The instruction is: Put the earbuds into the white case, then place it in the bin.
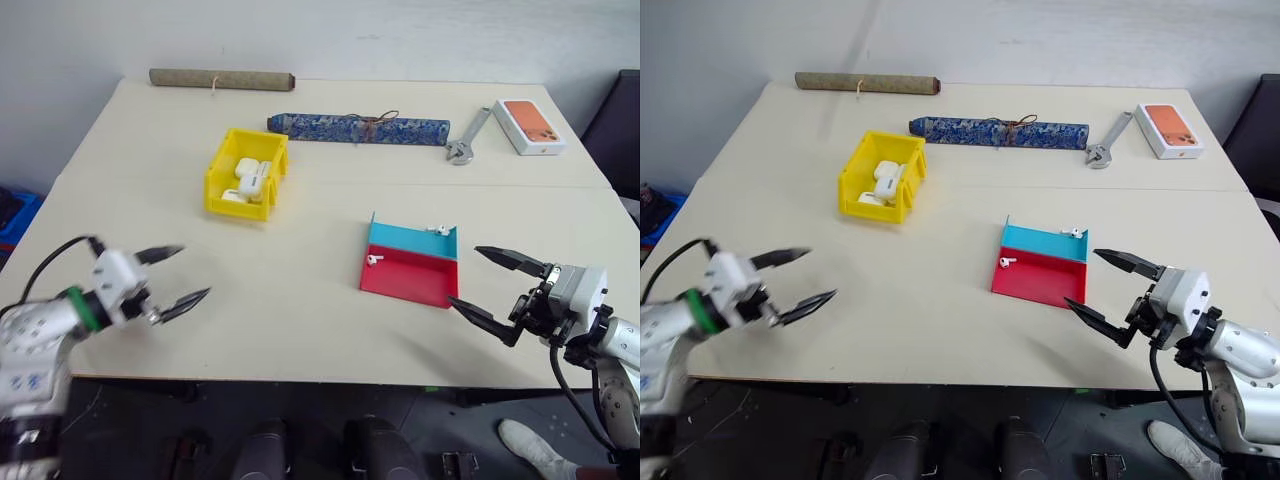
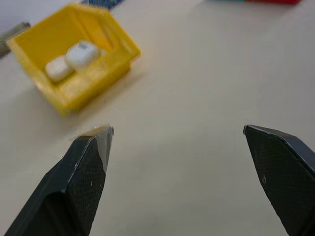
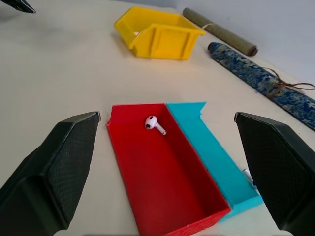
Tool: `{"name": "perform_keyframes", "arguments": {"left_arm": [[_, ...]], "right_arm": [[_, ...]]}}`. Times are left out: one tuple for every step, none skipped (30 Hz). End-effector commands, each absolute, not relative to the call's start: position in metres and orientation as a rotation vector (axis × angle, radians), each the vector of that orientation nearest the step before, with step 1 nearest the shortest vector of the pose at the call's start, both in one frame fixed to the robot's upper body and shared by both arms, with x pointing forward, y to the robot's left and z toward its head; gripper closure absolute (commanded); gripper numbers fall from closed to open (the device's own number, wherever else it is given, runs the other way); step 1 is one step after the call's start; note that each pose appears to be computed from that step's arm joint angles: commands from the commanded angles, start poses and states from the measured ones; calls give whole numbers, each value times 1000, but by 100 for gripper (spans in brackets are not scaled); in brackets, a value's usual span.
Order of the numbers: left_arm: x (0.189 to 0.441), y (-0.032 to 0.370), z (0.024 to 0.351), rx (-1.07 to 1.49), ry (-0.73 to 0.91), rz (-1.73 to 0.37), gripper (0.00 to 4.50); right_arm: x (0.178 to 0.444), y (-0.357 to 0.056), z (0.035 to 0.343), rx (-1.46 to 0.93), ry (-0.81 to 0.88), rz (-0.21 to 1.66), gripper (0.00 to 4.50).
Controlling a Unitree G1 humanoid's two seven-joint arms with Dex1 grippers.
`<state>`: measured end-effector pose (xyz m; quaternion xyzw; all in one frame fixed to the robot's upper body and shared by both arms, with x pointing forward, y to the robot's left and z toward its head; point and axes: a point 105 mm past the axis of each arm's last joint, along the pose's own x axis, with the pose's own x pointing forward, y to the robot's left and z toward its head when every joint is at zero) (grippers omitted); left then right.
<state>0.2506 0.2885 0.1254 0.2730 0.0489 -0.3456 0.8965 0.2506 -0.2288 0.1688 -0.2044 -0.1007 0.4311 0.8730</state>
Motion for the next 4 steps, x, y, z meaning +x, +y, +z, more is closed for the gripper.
{"name": "perform_keyframes", "arguments": {"left_arm": [[230, 299, 140, 661, 80, -666, 2], [225, 301, 140, 661, 85, -642, 2], [222, 302, 141, 650, 79, -624, 2], [219, 305, 140, 641, 84, -589, 2]], "right_arm": [[244, -258, 169, -509, -173, 869, 0], [243, -266, 166, -518, -153, 863, 0], [242, -271, 164, -531, -140, 863, 0], [241, -273, 161, -542, -123, 875, 0]]}}
